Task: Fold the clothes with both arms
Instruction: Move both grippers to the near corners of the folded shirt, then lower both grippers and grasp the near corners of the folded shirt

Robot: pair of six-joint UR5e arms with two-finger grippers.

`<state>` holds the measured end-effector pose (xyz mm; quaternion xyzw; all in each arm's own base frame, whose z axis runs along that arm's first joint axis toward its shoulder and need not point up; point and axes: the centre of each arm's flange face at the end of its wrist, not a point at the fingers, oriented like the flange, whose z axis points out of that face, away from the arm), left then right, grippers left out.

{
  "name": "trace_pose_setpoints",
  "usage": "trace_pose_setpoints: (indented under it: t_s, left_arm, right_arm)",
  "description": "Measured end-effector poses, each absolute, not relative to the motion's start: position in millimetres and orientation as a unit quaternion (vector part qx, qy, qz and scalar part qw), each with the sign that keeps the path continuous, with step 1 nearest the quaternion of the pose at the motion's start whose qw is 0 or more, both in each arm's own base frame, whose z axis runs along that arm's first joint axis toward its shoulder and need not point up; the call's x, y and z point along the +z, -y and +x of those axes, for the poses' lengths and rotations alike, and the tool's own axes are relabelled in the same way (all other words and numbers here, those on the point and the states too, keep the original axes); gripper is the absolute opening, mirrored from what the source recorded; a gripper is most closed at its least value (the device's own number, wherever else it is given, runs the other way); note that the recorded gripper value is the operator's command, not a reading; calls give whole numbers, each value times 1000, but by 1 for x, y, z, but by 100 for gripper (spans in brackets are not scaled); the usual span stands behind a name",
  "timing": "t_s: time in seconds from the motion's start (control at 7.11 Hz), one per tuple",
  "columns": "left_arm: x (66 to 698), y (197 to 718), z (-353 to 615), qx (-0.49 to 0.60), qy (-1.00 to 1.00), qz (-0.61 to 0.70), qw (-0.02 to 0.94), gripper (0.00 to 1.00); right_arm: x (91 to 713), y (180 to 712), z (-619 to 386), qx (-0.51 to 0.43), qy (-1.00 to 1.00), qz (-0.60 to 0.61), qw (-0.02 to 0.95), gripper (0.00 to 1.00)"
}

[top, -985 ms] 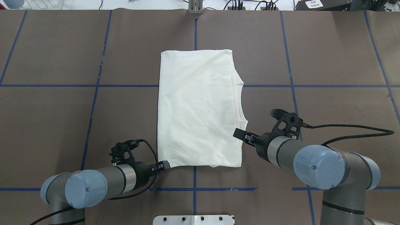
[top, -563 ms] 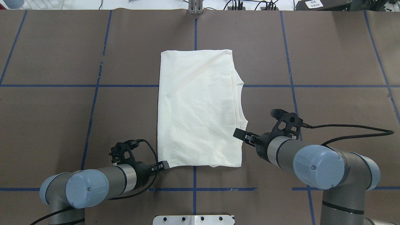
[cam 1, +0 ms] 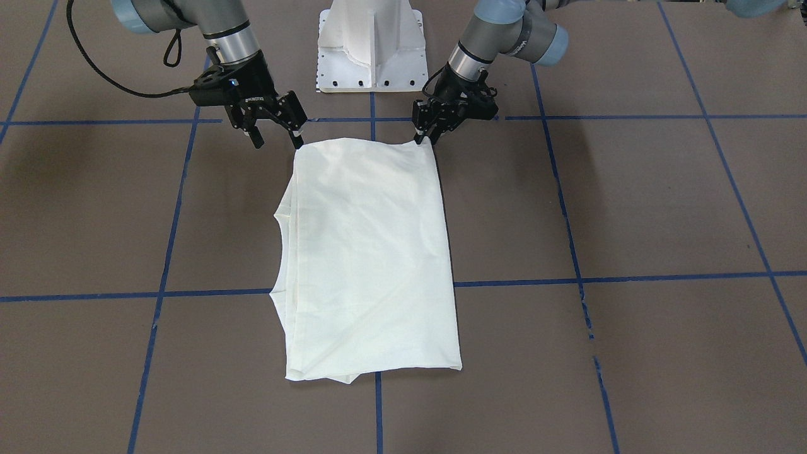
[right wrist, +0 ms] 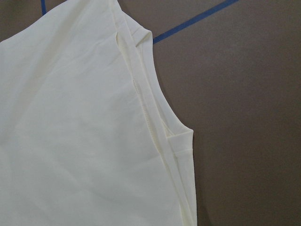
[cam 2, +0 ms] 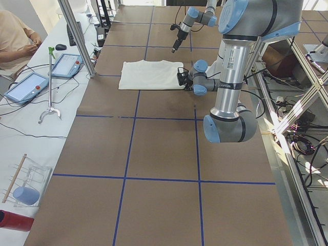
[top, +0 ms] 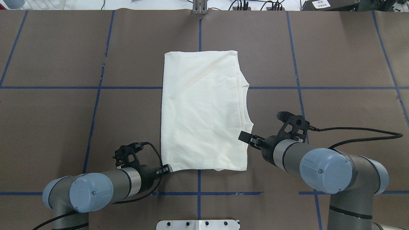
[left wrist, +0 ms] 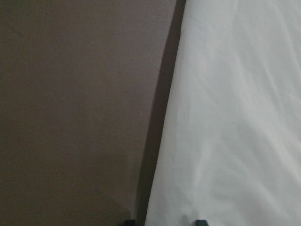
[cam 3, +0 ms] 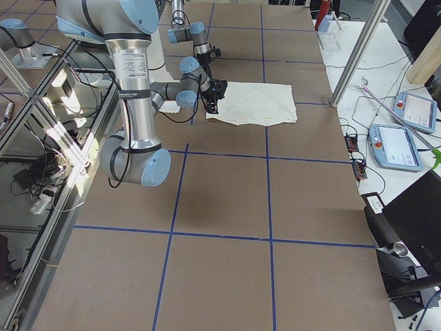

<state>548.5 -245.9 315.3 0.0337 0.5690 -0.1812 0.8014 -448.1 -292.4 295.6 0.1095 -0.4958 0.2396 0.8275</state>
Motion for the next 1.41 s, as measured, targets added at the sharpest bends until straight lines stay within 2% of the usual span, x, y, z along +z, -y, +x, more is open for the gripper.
trace_pose_setpoints:
  t_s: [0.14, 0.28, 0.42, 0.56, 0.7, 0.98, 1.41]
  left_arm:
    - [315, 246, 549, -182, -569, 33, 801, 0]
    - [314, 246, 548, -182, -570, 33, 800, 0]
    - [313, 246, 548, -182, -571, 34, 800, 0]
    - [311, 246, 547, -181, -573, 35, 799, 0]
    - [308, 246, 547, -180, -575, 35, 797, 0]
    - [300, 246, 547, -179, -581, 35, 793, 0]
    - [291, 246, 547, -177, -588, 34, 789, 0]
  right_arm:
    - [296, 292, -449, 240, 495, 110, 828, 100]
    - [297, 292, -449, 240, 494, 110, 828, 100]
    - [298, 292, -450, 240, 492, 109, 829, 90]
    - [297, 292, -452, 245, 489, 107, 831, 74]
    - [291, 292, -459, 258, 481, 98, 832, 67]
    - [274, 295, -484, 285, 453, 81, 841, 71]
    - [292, 301, -517, 293, 409, 81, 860, 71]
